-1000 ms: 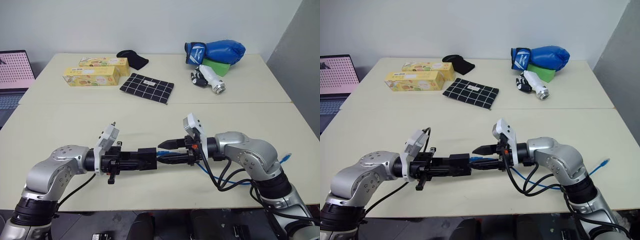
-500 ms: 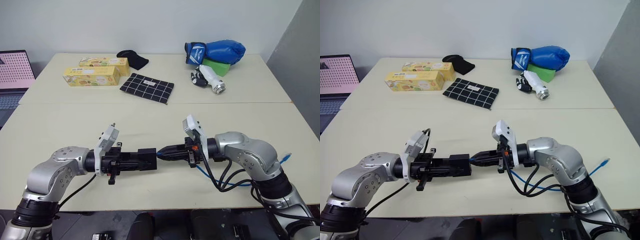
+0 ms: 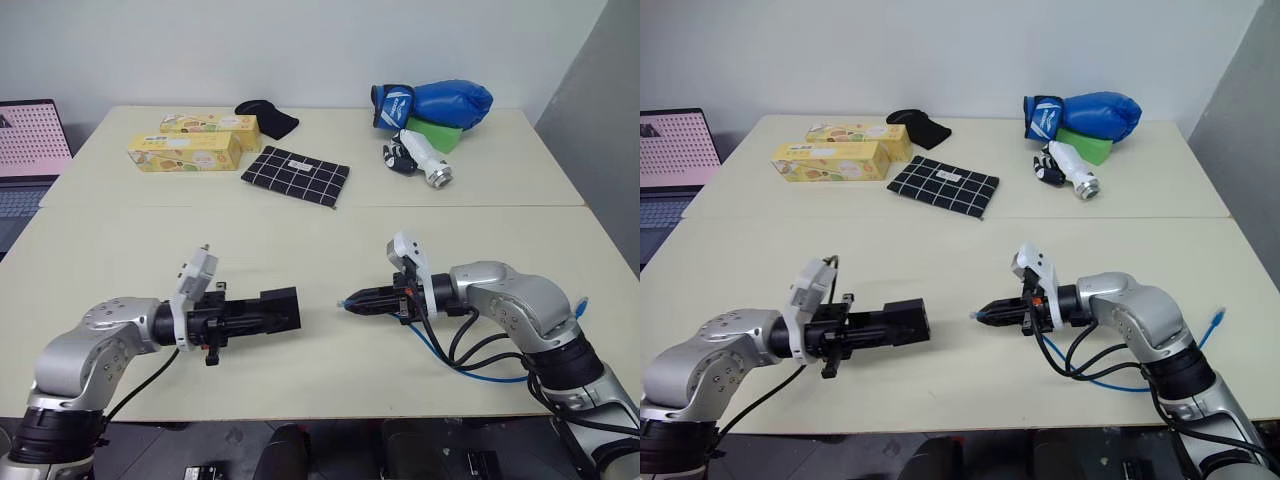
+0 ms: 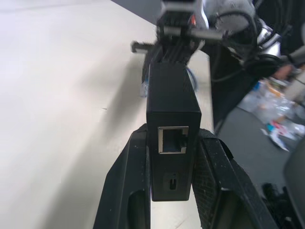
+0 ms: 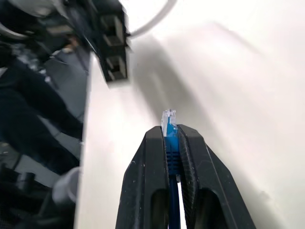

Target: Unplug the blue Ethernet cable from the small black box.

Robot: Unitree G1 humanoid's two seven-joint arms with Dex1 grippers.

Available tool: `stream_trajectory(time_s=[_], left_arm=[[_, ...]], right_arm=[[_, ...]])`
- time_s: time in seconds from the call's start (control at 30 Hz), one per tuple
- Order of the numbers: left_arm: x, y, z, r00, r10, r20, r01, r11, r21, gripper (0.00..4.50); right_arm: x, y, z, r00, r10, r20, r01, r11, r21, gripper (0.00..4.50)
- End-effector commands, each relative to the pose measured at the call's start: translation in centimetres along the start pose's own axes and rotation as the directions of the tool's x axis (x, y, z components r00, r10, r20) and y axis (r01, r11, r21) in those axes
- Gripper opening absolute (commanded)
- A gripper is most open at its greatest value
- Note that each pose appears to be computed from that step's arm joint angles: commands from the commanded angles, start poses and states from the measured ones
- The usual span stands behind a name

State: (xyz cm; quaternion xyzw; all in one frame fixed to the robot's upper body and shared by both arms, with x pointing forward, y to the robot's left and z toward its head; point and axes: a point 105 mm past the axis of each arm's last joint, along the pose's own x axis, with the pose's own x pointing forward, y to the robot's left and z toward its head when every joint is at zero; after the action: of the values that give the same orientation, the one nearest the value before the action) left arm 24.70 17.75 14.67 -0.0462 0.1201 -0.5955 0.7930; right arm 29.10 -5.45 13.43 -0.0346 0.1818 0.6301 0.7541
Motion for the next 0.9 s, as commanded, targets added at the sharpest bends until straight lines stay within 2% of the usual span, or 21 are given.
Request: stream_trajectory(time_s=[0.03,0.13,0.2,0.27,0.33,0.4,0.47,0.5,0.57,0.6,0.67,0.73,0.8,0.87,0.9], left_arm=[[-1.1,0.0,0.5,0.998,0.059,0.016,-0.060,0.997,0.040,0.78],[-0.9,0.0,0.1,0.996,0.089,0.013,-0.090,0.995,0.035,0.78],[-0.6,0.1,-0.2,0.994,0.110,0.010,-0.110,0.993,0.038,0.78],[-0.3,0.0,-0.4,0.994,0.109,-0.002,-0.109,0.993,0.036,0.78],[0.0,-0.3,-0.8,0.995,0.100,-0.024,-0.099,0.994,0.042,0.78],[0.2,-0.2,-0.7,0.994,0.108,-0.014,-0.107,0.993,0.040,0.78],[0.2,0.0,-0.6,0.991,0.132,-0.010,-0.131,0.990,0.049,0.78],[0.2,0.1,-0.5,0.990,0.141,-0.010,-0.140,0.989,0.052,0.78],[0.2,0.8,-0.5,0.982,0.191,-0.006,-0.190,0.980,0.067,0.78],[0.2,1.1,-0.5,0.976,0.217,-0.002,-0.216,0.973,0.077,0.78],[0.1,2.4,-0.2,0.955,0.297,0.026,-0.298,0.950,0.096,0.78],[-0.3,4.0,0.1,0.914,0.401,0.057,-0.405,0.904,0.136,0.78],[-0.7,5.3,0.2,0.872,0.482,0.085,-0.489,0.855,0.172,0.78],[-1.4,7.0,0.8,0.798,0.581,0.161,-0.602,0.768,0.219,0.78],[-1.9,7.9,1.1,0.738,0.641,0.211,-0.674,0.692,0.258,0.78]], right_arm=[[-2.1,-4.2,1.5,0.972,-0.221,0.082,0.226,0.972,-0.067,0.03],[-3.1,-8.8,1.9,0.871,-0.474,0.130,0.488,0.866,-0.111,0.03],[-4.1,-11.8,1.4,0.758,-0.641,0.123,0.652,0.740,-0.163,0.03],[-5.1,-14.0,0.5,0.649,-0.754,0.102,0.756,0.625,-0.196,0.03],[-5.7,-15.3,-0.5,0.574,-0.814,0.086,0.811,0.551,-0.198,0.73],[-5.9,-15.8,-0.8,0.549,-0.831,0.095,0.829,0.526,-0.190,1.14],[-5.8,-15.6,-0.3,0.562,-0.818,0.123,0.824,0.540,-0.173,1.72],[-5.8,-15.5,0.0,0.572,-0.809,0.136,0.818,0.550,-0.168,1.83],[-5.7,-14.7,1.1,0.616,-0.768,0.175,0.787,0.590,-0.179,2.28],[-5.4,-14.0,1.6,0.659,-0.727,0.193,0.752,0.631,-0.193,2.51],[-4.3,-11.1,2.7,0.793,-0.570,0.216,0.610,0.737,-0.292,2.95],[-3.4,-7.5,3.7,0.894,-0.390,0.219,0.446,0.812,-0.376,3.49],[-2.8,-4.9,4.5,0.937,-0.272,0.218,0.340,0.850,-0.403,3.49],[-1.6,-2.4,5.4,0.963,-0.168,0.210,0.246,0.868,-0.432,3.49],[-0.8,-1.4,6.0,0.969,-0.130,0.209,0.213,0.867,-0.450,3.49]])
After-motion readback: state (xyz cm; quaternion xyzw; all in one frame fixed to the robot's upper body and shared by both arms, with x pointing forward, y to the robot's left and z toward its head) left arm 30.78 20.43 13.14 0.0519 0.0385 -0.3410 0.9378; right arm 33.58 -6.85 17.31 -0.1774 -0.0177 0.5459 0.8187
